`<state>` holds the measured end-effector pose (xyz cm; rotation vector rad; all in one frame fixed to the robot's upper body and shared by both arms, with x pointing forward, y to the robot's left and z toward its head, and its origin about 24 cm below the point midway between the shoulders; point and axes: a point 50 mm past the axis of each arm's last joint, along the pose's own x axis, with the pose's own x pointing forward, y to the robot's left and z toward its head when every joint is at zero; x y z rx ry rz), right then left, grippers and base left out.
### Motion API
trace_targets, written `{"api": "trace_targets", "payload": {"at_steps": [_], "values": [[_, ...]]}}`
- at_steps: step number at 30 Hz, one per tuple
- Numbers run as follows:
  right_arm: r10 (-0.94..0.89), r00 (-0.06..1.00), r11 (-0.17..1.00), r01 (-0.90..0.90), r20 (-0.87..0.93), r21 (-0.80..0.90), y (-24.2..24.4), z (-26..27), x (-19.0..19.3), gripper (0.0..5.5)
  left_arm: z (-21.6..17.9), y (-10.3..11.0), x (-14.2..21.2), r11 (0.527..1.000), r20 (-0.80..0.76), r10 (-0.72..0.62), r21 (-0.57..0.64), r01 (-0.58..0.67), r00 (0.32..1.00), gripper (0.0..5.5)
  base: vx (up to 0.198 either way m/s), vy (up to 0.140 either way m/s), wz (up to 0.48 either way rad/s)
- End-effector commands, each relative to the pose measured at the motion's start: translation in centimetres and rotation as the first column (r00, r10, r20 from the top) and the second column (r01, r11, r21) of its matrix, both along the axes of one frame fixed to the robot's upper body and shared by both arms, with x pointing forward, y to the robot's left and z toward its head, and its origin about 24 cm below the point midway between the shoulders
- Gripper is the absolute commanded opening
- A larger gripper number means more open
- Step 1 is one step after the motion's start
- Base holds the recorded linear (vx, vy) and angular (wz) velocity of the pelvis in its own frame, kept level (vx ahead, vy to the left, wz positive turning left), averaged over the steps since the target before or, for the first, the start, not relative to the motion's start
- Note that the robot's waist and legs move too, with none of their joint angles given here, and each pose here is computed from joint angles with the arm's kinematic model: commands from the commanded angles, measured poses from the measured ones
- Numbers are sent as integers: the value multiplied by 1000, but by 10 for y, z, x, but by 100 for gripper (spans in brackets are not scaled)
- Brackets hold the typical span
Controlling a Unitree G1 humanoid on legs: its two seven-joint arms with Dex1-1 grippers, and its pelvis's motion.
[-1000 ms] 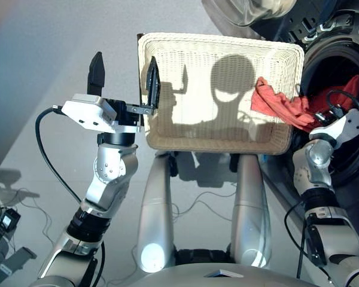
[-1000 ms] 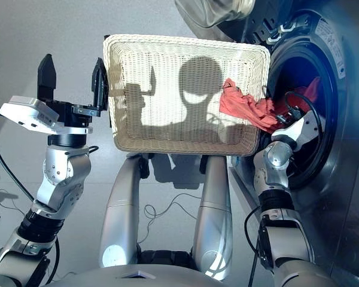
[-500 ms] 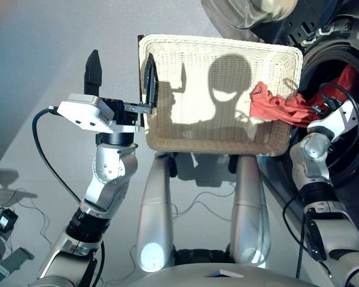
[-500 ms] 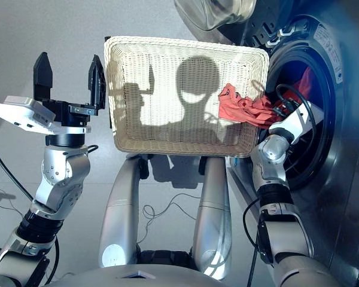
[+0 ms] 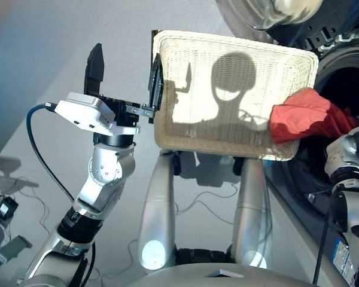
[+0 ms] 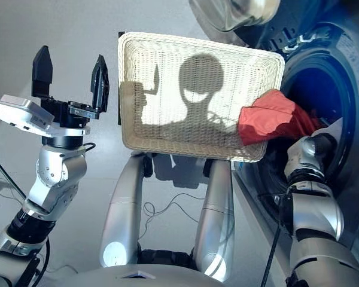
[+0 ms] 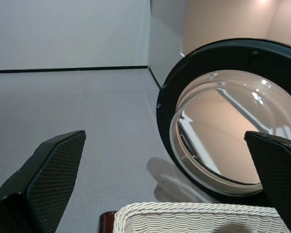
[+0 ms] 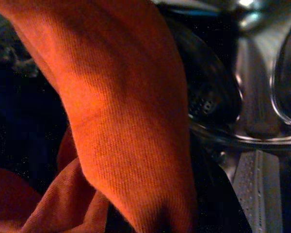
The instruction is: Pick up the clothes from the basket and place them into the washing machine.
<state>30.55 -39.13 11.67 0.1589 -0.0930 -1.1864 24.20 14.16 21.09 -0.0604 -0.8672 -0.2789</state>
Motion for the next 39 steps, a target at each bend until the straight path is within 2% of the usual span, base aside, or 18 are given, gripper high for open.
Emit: {"api": "trace_targets", "payload": {"at_steps": [1, 7, 11, 12, 18, 20, 21, 24, 25, 26, 27, 30, 33, 36, 39], "values": [[-187, 970, 969, 208, 156, -132, -63, 70, -45, 0, 23, -1, -21, 998, 161, -40, -41, 47, 986, 550, 0, 0, 0], [-272, 893, 941, 325, 358, -96, -68, 102, -58, 0, 27, 2, -24, 998, 183, -29, -58, 40, 983, 550, 0, 0, 0], [-282, 893, 928, 347, 350, -137, -66, 106, -58, 0, 29, 4, -25, 998, 195, -25, -56, 37, 981, 550, 0, 0, 0], [-265, 905, 936, 324, 333, -136, -66, 102, -56, 550, 29, 4, -24, 998, 195, -25, -53, 36, 980, 550, 0, 0, 0], [-34, 973, 983, 73, 227, -166, -47, 80, -27, 550, 27, 1, -21, 996, 179, -55, -62, 67, 982, 550, 0, 0, 0], [116, 977, 968, -71, 181, -239, -19, 71, -5, 550, 26, 1, -21, 995, 171, -59, -74, 73, 983, 550, 0, 0, 0], [116, 977, 968, -71, 179, -239, -18, 70, -4, 550, 26, 1, -21, 995, 170, -58, -73, 72, 984, 550, 0, 0, 0], [285, 951, 914, -233, 119, -332, 21, 58, 15, 550, 25, 2, -21, 995, 169, -49, -81, 64, 984, 550, 0, 0, 0], [405, 908, 860, -339, 107, -381, 53, 50, 24, 550, 25, 2, -22, 994, 167, -50, -92, 66, 985, 550, 0, 0, 0], [404, 909, 861, -339, 105, -380, 54, 48, 23, 550, 24, 2, -22, 994, 165, -49, -91, 65, 985, 550, 0, 0, 0], [502, 861, 803, -431, 79, -411, 81, 38, 26, 550, 24, 2, -21, 993, 163, -48, -97, 65, 985, 550, 0, 0, 0], [652, 756, 652, -602, -65, -461, 122, 18, 26, 550, 22, 2, -19, 994, 146, -47, -90, 61, 988, 550, 0, 0, 0], [711, 695, 589, -674, -111, -446, 143, 5, 26, 550, 20, 1, -18, 995, 136, -48, -85, 60, 989, 550, 0, 0, 0], [813, 571, 490, -778, -115, -394, 177, -11, 24, 550, 17, 2, -17, 996, 113, -41, -79, 50, 993, 550, 0, 0, 0], [829, 547, 478, -801, -116, -361, 185, -19, 24, 550, 15, 2, -17, 996, 104, -39, -81, 47, 994, 550, 0, 0, 0]]}}
